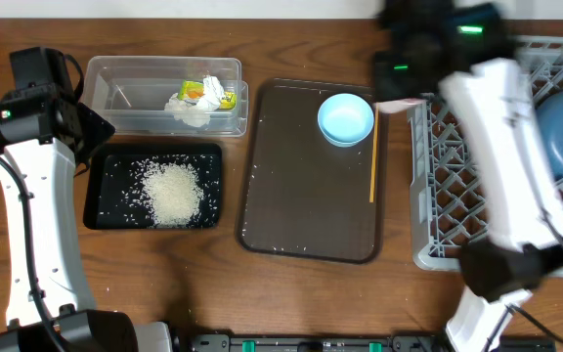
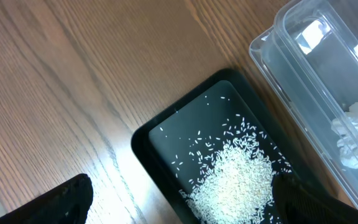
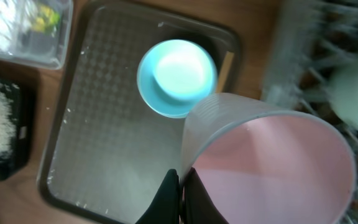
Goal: Sort waste into correct bins and load items into the dishwasher rack
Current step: 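Lift the pink cup and place it upside down in the rack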
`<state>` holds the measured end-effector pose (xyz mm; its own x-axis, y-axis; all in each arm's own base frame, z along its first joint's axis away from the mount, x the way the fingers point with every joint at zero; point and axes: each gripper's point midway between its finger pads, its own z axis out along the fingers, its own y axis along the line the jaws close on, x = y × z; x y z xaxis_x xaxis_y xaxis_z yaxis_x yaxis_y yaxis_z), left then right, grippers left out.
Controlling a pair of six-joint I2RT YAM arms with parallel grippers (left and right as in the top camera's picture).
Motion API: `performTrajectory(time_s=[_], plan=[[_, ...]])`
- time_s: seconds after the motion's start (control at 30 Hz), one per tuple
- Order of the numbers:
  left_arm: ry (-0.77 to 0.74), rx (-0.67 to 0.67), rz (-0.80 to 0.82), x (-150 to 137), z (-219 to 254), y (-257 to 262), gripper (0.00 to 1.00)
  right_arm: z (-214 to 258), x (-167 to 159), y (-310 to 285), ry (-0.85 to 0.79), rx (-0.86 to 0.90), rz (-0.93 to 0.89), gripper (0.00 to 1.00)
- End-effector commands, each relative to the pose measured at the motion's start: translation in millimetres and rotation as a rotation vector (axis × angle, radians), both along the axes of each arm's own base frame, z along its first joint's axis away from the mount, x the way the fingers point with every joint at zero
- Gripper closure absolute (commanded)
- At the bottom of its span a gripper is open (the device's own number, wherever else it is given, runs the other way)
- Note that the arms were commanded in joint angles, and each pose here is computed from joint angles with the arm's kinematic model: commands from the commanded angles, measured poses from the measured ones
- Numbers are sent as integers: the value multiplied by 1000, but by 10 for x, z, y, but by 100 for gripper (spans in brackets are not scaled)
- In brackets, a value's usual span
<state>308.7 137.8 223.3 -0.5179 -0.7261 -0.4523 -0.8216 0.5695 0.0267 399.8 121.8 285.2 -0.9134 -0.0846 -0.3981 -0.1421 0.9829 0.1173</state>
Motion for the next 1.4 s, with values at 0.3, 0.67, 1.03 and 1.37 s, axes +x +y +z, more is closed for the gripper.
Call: performTrajectory(time_s=[0.3, 0.67, 1.03, 1.37], plan=[[-1, 2, 13, -8, 5, 21, 6, 657, -530, -664, -30, 469, 67, 99], [-1, 2, 13, -8, 5, 21, 6, 192, -637, -846, 48, 864, 89, 99], [-1, 2, 13, -9, 5, 20, 6, -401, -823, -1363, -68, 1112, -45, 99], [-1, 2, 13, -8, 5, 21, 6, -891, -756, -1487, -169, 1166, -96, 99]])
